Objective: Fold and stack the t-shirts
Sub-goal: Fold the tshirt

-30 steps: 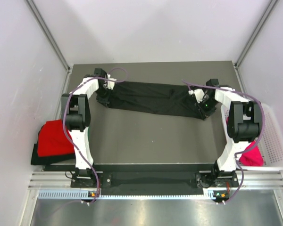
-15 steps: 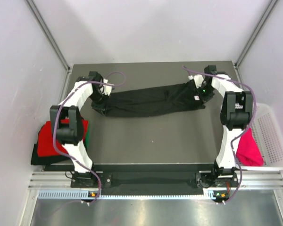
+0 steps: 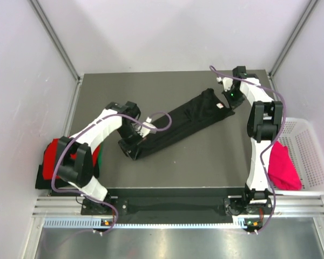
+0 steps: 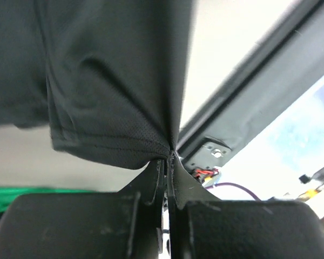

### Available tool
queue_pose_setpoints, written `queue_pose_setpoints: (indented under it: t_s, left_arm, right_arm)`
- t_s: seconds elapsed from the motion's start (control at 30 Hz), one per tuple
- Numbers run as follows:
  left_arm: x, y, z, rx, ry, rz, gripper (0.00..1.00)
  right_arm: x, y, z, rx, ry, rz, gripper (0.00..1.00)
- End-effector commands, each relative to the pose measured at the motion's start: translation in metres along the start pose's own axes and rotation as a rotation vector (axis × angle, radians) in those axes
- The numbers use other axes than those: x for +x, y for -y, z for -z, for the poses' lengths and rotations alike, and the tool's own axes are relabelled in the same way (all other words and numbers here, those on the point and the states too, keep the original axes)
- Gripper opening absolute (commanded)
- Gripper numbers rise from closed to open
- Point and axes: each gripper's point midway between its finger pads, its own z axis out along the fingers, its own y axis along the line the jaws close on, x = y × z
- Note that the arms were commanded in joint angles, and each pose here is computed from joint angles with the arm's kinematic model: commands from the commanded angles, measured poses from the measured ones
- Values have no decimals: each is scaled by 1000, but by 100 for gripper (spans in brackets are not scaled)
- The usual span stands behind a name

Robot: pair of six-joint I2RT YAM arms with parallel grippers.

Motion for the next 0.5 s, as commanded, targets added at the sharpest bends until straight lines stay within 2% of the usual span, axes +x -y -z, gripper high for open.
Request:
queue_pose_setpoints:
  t_s: [0.0, 0.03, 0.1, 0.13, 0.2, 0.23, 0.27, 0.3, 0.37, 0.47]
  left_arm:
    - [20, 49, 14, 110, -33, -102, 4]
    - [18, 60, 16, 127, -30, -167, 15]
    - [16, 77, 21, 173, -22, -223, 24]
    - [5, 90, 31, 206, 29, -263, 33]
    - [-10, 100, 48, 225, 96, -298, 38]
    - [-27, 103, 66, 192, 165, -329, 48]
    - [-34, 103, 74, 171, 193, -342, 54]
    - [-44, 105, 88, 144, 240, -369, 56]
    - [-54, 93, 94, 61, 260, -382, 59]
    - [-65, 46, 83, -119, 239, -318, 59]
  right_arm:
    - [-11, 20, 16, 77, 26, -21, 1]
    - [-13, 22, 17, 83, 28, -18, 1]
    - [-15, 24, 17, 92, 26, -20, 1]
    - [-16, 25, 16, 95, 32, -24, 1]
    - [-18, 25, 17, 97, 38, -30, 1]
    - [-17, 25, 20, 99, 39, -36, 2]
    - [-17, 24, 21, 99, 39, -36, 2]
    - [-16, 24, 21, 99, 39, -36, 2]
    - [-14, 23, 26, 99, 40, -32, 3]
    - [-12, 21, 29, 98, 38, -26, 3]
